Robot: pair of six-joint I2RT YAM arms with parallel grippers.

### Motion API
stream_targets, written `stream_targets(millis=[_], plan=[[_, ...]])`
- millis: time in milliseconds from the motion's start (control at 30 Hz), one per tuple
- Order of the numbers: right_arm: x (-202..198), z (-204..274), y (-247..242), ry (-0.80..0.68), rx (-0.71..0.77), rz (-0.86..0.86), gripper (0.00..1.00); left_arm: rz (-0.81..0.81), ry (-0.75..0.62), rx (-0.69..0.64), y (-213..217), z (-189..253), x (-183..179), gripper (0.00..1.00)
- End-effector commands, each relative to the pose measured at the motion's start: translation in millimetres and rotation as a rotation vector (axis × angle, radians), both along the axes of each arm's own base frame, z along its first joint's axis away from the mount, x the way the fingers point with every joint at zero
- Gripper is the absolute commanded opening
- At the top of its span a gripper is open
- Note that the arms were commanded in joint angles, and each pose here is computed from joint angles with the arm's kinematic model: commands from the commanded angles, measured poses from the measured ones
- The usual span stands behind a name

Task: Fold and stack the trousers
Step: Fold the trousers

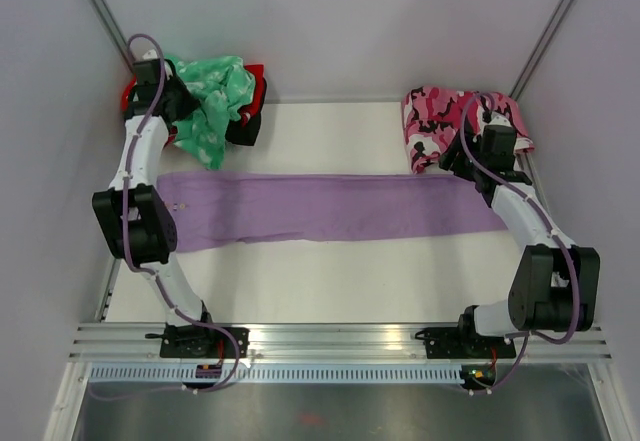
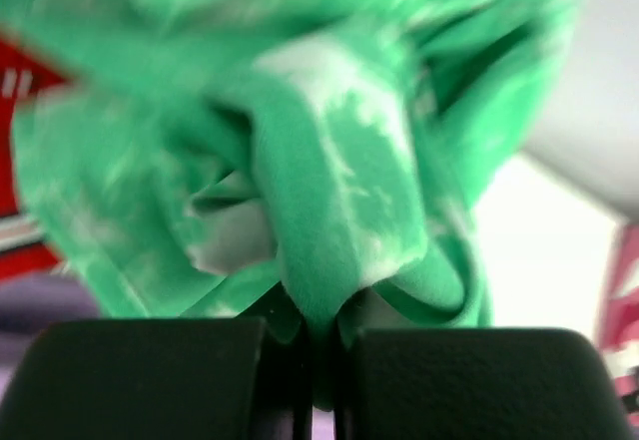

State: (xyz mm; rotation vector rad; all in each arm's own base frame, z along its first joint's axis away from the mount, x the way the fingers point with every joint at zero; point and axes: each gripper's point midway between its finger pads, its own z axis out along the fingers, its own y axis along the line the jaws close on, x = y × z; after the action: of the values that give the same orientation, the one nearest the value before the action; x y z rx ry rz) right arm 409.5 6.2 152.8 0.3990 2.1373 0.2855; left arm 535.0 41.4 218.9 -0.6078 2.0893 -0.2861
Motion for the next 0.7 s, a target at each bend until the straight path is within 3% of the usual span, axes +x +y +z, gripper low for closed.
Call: stream_targets(millis=[0, 233, 367, 500, 567, 667], plan=[[14, 3, 4, -0.039, 0.015, 0.003, 0.68, -0.008, -0.343, -0.085, -8, 106, 51, 0.02], [17, -12, 4, -0.011, 0.006, -0.002, 0.68, 0.087, -0.361, -0.015, 21, 92, 99, 0.02], [19, -18, 3, 0.003, 0.004, -0.006, 0.68, 0.137, -0.34, 0.036, 36, 64, 116, 0.02], [20, -20, 8, 0.014, 0.004, 0.009, 0.68, 0.094, -0.231, 0.049, 31, 11, 127, 0.03], [19, -18, 9, 0.018, 0.005, 0.012, 0.7, 0.037, -0.173, 0.055, 20, -11, 121, 0.07], [20, -1, 12, 0.009, 0.003, 0.035, 0.78, -0.031, -0.105, 0.122, 2, -26, 107, 0.27]])
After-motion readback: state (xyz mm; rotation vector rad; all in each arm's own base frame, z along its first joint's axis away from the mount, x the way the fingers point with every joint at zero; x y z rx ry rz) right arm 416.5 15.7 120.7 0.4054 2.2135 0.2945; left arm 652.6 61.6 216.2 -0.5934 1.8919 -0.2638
